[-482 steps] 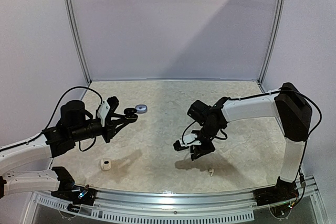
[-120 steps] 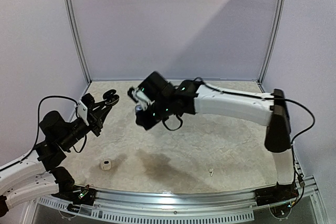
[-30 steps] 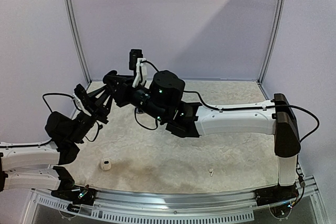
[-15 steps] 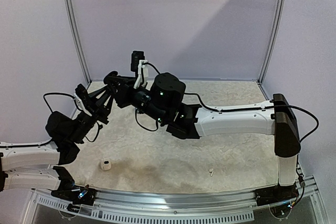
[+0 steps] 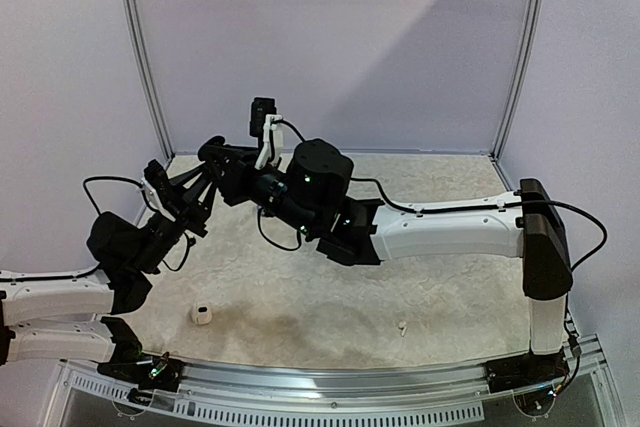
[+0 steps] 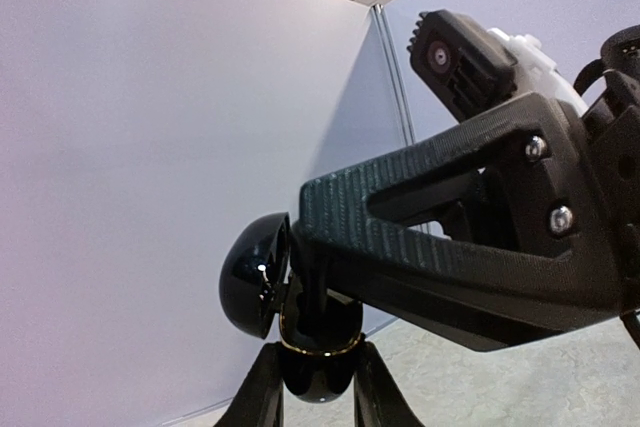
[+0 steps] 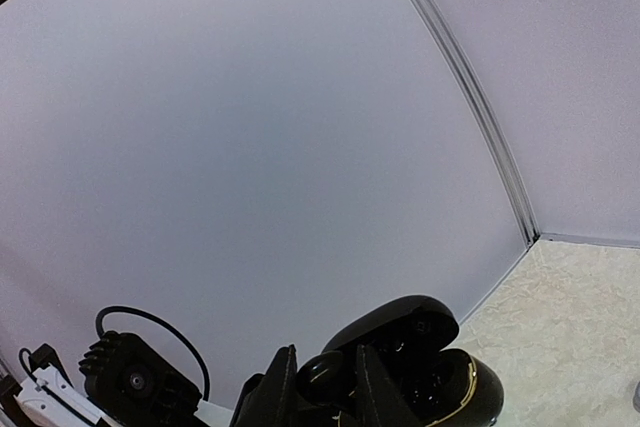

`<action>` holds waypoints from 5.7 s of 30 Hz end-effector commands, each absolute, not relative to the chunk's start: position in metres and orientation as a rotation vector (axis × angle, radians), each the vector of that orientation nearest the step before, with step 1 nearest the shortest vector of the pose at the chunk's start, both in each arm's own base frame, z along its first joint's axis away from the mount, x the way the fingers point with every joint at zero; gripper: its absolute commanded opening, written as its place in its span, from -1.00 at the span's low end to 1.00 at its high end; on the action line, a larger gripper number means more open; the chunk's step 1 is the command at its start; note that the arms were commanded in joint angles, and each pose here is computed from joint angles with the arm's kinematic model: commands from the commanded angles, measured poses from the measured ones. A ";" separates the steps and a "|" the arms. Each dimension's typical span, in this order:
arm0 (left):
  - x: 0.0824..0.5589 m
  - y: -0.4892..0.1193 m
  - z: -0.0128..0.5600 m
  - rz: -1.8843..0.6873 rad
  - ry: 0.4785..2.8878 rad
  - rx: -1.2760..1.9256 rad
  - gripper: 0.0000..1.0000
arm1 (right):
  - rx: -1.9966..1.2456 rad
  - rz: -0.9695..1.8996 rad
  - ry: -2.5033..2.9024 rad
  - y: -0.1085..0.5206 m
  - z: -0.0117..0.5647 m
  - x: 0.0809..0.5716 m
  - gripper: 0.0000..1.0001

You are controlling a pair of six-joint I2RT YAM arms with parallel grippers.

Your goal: Insert the wireless bluetooth earbuds into the charging case

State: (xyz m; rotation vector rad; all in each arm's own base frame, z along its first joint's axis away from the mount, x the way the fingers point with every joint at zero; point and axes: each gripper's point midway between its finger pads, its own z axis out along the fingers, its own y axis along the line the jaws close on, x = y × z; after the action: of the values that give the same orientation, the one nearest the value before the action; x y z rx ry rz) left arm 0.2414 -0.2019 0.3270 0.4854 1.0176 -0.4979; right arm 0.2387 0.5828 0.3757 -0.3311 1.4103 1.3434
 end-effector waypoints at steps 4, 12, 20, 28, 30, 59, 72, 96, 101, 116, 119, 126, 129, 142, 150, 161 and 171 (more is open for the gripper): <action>0.230 -0.199 0.347 -0.531 0.940 0.456 -1.00 | -0.352 1.253 1.529 0.585 0.334 0.248 -0.55; 0.229 -0.200 0.347 -0.536 0.942 0.461 -1.00 | -0.360 1.250 1.525 0.586 0.335 0.248 -0.54; 0.228 -0.202 0.345 -0.539 0.945 0.480 -1.00 | -0.385 1.209 1.498 0.583 0.342 0.247 -0.66; 0.228 -0.203 0.344 -0.539 0.944 0.484 -1.00 | -0.431 1.135 1.481 0.578 0.347 0.249 -0.74; 0.228 -0.203 0.344 -0.536 0.943 0.485 -1.00 | -0.443 1.120 1.492 0.579 0.347 0.249 -0.74; 0.224 -0.206 0.343 -0.556 0.936 0.509 -1.00 | -0.448 1.034 1.596 0.575 0.324 0.259 -0.52; 0.225 -0.208 0.342 -0.608 0.966 0.493 -1.00 | -0.462 0.970 1.630 0.573 0.325 0.264 -0.63; 0.226 -0.213 0.341 -0.663 0.998 0.497 -1.00 | -0.550 0.804 1.741 0.575 0.302 0.270 -0.56; 0.227 -0.213 0.340 -0.670 1.004 0.497 -1.00 | -0.553 0.791 1.744 0.576 0.301 0.271 -0.53; 0.228 -0.215 0.337 -0.692 1.029 0.492 -1.00 | -0.594 0.777 1.759 0.581 0.295 0.270 -0.48; 0.230 -0.215 0.335 -0.693 1.045 0.485 -1.00 | -0.612 0.796 1.741 0.583 0.302 0.268 -0.42; 0.235 -0.216 0.329 -0.725 1.098 0.463 -1.00 | -0.611 0.825 1.650 0.564 0.354 0.264 -0.31; 0.236 -0.218 0.327 -0.752 1.119 0.455 -1.00 | -0.620 0.859 1.617 0.553 0.376 0.260 -0.23; 0.239 -0.222 0.323 -0.797 1.164 0.448 -1.00 | -0.748 1.144 1.458 0.543 0.433 0.232 0.09; 0.231 -0.231 0.332 -0.935 1.160 0.469 -1.00 | -0.922 1.040 1.621 0.501 0.397 0.231 0.66; 0.204 -0.263 0.376 -1.312 1.108 0.654 -1.00 | -1.029 1.102 1.562 0.441 0.381 0.208 0.65; 0.190 -0.290 0.416 -1.448 1.004 0.876 -1.00 | -1.056 1.177 1.392 0.445 0.411 0.196 0.48</action>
State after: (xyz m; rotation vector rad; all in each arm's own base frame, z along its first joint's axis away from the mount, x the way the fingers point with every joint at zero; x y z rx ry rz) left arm 0.1994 -0.2813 0.4106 0.7767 1.0253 -1.3690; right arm 0.2031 0.4467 0.3826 -1.0422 1.5077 1.1435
